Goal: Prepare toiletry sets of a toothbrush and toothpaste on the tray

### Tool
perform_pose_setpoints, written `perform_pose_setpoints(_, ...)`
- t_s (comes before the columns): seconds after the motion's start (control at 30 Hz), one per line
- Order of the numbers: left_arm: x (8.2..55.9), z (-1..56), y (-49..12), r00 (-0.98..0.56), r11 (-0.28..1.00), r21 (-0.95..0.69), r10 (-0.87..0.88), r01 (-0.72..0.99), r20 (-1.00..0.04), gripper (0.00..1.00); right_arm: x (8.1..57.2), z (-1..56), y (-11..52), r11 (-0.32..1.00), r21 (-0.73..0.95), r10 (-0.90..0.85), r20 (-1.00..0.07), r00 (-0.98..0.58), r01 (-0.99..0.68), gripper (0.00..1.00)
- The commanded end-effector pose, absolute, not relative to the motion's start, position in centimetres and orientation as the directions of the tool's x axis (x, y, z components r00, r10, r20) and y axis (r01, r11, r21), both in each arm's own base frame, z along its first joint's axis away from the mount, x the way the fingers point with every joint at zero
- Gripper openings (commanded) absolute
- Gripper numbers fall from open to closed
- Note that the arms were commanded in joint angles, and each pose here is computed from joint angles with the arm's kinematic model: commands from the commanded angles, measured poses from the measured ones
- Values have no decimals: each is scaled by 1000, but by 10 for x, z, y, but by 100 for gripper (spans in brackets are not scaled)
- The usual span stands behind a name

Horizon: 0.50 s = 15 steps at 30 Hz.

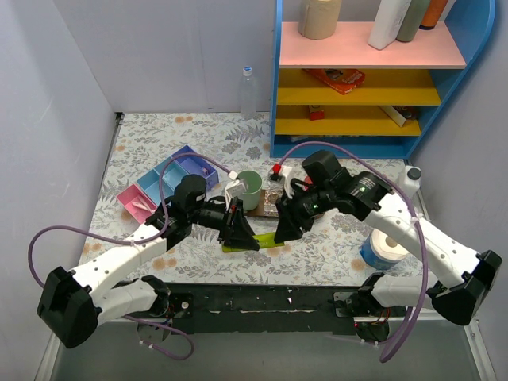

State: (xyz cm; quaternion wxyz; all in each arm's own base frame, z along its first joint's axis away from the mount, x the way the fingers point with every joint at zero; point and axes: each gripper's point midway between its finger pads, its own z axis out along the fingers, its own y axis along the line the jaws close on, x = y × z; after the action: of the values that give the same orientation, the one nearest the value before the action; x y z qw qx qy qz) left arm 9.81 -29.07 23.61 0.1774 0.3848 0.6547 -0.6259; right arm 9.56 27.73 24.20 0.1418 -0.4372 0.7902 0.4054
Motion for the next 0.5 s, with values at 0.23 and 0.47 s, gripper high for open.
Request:
perform_pose_setpoints(0.23, 117, 277, -292, -585, -43, -583, -51, 811, -810, 0, 143, 301, 270, 267, 490, -226, -805, -549, -830, 66)
perform_pose_setpoints(0.47, 130, 297, -290, -563, -5, -572, -187, 820, -805, 0, 136, 322, 278, 162, 476, -95, -864, -494, -864, 64)
